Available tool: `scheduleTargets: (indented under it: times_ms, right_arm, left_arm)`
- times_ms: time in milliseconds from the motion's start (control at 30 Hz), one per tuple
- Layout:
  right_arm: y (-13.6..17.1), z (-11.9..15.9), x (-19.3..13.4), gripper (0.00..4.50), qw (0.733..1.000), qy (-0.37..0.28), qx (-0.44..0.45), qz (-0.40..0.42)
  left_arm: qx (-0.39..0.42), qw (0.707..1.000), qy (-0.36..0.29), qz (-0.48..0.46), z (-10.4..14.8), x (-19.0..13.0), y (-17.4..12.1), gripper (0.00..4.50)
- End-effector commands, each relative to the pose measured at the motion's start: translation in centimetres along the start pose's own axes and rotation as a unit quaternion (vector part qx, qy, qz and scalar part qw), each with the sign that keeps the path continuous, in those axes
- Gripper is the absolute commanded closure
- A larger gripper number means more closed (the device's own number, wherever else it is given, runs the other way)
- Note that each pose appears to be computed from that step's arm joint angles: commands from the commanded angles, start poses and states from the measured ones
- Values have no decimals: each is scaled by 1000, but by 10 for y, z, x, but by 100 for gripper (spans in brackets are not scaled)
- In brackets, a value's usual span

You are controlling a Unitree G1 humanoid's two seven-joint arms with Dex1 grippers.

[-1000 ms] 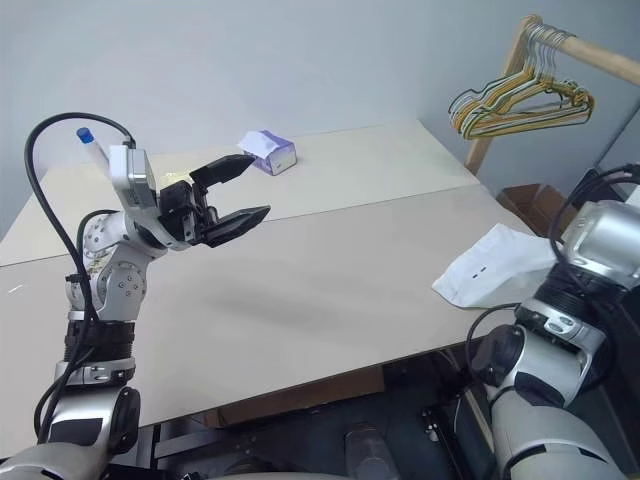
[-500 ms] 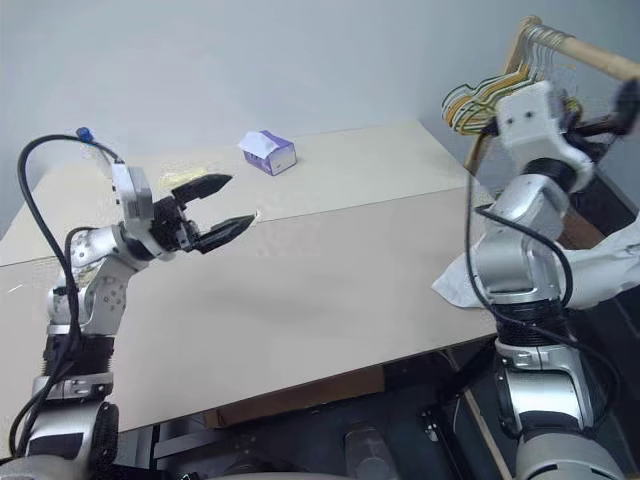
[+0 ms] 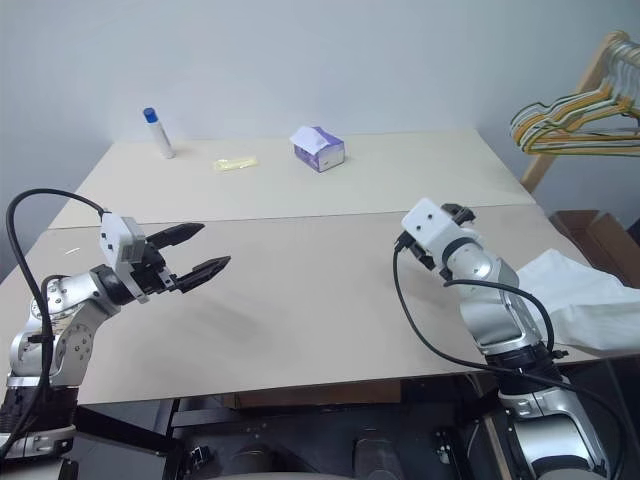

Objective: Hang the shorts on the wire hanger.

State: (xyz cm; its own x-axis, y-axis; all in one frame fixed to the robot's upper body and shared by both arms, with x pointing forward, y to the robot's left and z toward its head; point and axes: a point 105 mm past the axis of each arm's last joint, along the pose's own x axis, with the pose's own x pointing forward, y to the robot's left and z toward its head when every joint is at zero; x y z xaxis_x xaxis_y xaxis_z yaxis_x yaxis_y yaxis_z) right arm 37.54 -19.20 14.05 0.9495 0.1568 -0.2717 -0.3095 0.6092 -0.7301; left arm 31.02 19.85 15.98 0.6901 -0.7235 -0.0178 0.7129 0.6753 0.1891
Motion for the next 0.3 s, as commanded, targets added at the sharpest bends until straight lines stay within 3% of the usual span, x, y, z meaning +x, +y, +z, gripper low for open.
scheduleTargets:
  times_ms: [33,300]
  right_arm:
    - [1,19,-5,3,998,-43,-28,25]
    - [13,24,-3,3,995,-56,-60,53]
  left_arm:
    - [22,1000,-17,6,14,-2,-2,0]
    - [24,999,-22,10,15,0,-6,0]
